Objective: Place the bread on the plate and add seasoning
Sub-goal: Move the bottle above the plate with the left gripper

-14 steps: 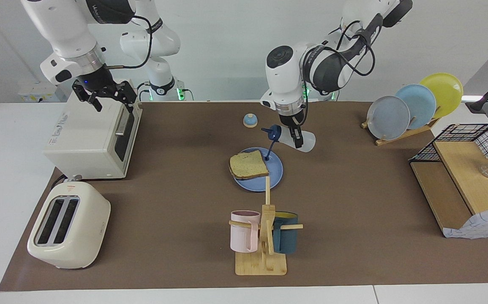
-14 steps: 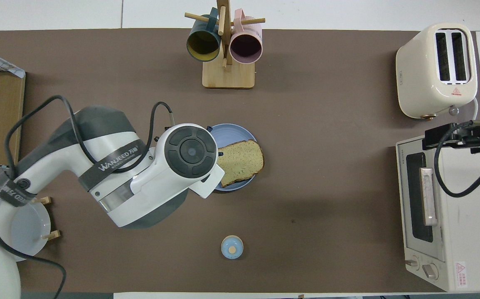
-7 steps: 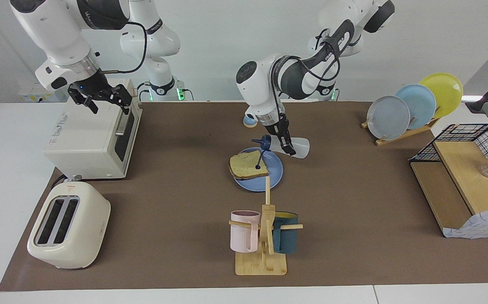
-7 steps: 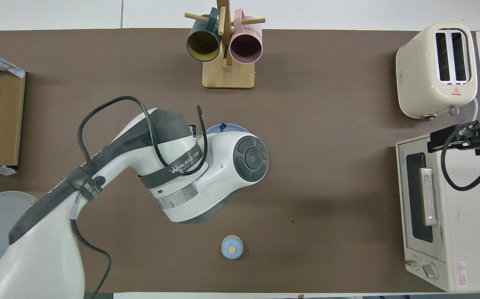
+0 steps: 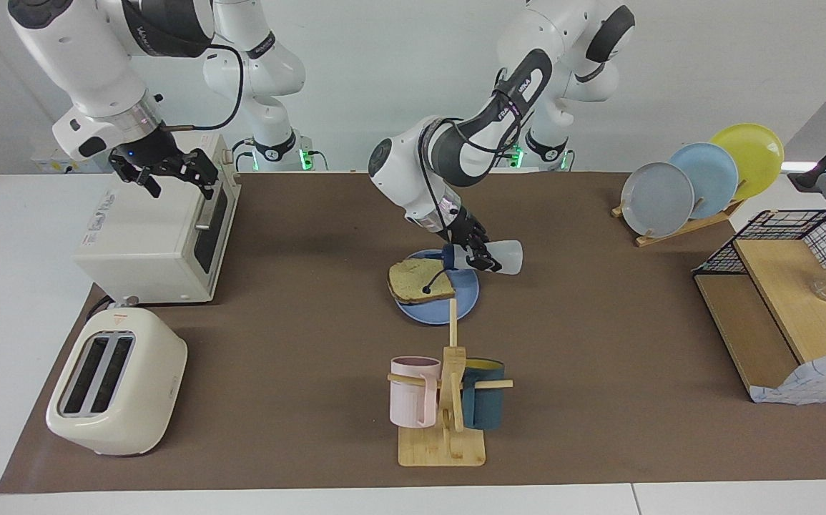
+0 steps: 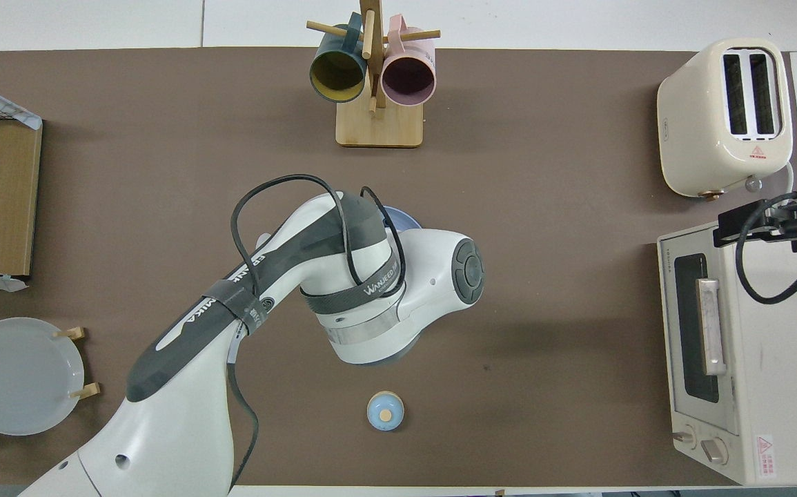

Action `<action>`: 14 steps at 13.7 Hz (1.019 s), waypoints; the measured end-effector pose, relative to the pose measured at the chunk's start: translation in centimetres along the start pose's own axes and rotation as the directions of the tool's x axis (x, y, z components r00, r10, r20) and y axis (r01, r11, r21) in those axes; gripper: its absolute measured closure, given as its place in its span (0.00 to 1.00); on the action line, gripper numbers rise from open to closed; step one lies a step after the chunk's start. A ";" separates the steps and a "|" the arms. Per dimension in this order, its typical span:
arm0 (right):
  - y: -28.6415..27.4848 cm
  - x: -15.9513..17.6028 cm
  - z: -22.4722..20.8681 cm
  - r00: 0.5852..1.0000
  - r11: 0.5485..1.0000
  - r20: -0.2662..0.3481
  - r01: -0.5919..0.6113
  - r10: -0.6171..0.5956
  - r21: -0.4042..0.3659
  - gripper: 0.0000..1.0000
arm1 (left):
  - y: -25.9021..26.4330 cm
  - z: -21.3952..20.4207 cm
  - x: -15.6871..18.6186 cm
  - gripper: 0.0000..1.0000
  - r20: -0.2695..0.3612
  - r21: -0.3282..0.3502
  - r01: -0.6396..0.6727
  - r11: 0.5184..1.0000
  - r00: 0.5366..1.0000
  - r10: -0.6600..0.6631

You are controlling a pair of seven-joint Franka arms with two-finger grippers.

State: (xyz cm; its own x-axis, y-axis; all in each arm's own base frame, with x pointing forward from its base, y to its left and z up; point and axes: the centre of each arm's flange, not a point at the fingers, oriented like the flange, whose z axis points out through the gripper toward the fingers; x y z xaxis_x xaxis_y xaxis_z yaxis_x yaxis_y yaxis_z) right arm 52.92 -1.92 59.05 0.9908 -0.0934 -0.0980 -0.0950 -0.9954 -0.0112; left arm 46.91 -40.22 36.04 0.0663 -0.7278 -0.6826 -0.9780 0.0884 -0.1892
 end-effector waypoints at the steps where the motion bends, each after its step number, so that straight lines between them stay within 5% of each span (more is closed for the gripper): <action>1: 0.1 0.1 0.1 1.000 1.000 0.002 -0.003 0.003 -0.001 0.00 | -0.2 0.4 -0.2 0.53 0.025 0.010 0.002 1.000 1.000 -0.002; 10: 0.9 -0.2 -0.2 1.000 1.000 0.014 -0.016 0.016 0.000 0.00 | 0.0 1.2 0.0 0.53 0.149 0.059 -0.025 0.998 0.989 0.016; 14: 0.7 -0.3 -0.5 1.000 1.000 0.009 -0.014 0.014 0.000 0.00 | 1.4 3.1 4.9 0.53 0.263 0.080 -0.089 0.993 0.963 0.065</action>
State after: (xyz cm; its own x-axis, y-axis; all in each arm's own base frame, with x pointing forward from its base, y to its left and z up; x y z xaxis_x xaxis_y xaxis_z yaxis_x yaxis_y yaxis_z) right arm 52.58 -2.63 59.54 0.9885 -0.1069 -0.1071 -0.1086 -0.9940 -0.0098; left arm 46.46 -41.53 30.24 0.0520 -0.5157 -0.8552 -0.9611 0.2069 -0.1832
